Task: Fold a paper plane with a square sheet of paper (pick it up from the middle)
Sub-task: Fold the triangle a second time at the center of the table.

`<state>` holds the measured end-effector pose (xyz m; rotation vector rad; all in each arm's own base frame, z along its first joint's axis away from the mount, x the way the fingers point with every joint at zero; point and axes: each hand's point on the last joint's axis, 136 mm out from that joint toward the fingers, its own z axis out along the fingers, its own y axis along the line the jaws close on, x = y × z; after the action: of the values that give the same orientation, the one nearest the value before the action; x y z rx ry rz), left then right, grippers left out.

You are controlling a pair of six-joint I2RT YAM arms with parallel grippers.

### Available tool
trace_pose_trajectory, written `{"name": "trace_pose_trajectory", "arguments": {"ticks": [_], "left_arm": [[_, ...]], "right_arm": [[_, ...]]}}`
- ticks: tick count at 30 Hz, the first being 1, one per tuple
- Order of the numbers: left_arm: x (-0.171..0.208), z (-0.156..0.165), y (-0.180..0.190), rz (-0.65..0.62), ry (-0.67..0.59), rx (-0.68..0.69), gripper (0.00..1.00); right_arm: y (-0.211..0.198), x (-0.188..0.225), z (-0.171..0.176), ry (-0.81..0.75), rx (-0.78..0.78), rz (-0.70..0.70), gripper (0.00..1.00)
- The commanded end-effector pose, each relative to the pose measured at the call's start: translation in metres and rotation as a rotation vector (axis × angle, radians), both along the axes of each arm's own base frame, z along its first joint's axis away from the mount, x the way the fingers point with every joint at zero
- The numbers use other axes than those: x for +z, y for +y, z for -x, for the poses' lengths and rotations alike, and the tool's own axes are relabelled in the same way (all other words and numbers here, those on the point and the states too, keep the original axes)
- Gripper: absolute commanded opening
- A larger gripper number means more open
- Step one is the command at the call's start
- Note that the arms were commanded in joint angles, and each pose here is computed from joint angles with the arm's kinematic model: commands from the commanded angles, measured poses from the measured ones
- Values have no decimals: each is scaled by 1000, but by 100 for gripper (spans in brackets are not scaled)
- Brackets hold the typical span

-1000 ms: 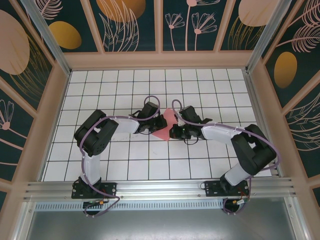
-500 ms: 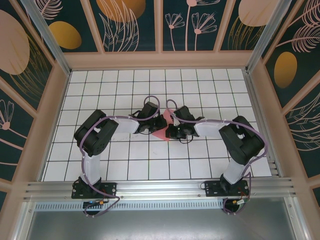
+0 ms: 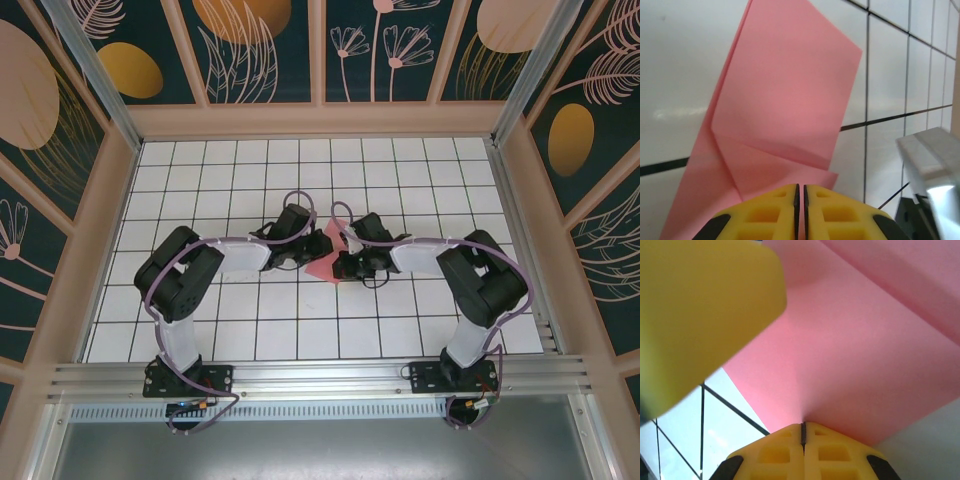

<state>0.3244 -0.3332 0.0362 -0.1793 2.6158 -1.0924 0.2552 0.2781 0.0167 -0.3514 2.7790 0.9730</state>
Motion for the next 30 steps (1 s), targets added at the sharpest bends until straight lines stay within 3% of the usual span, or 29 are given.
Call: {"name": "trace_pose_trajectory", "arguments": {"ticks": [1, 9, 17, 30], "left_arm": [[-6, 9, -2, 32, 26, -21, 13], [-25, 13, 1, -8, 66, -20, 11], [-46, 11, 26, -165, 91, 52, 9], [-53, 16, 26, -158, 110, 36, 8]], "right_arm": [[-16, -13, 31, 57, 107, 22, 2], [-18, -6, 27, 38, 116, -8, 2], [-30, -8, 20, 28, 78, 34, 2], [5, 26, -2, -18, 76, -57, 2]]}}
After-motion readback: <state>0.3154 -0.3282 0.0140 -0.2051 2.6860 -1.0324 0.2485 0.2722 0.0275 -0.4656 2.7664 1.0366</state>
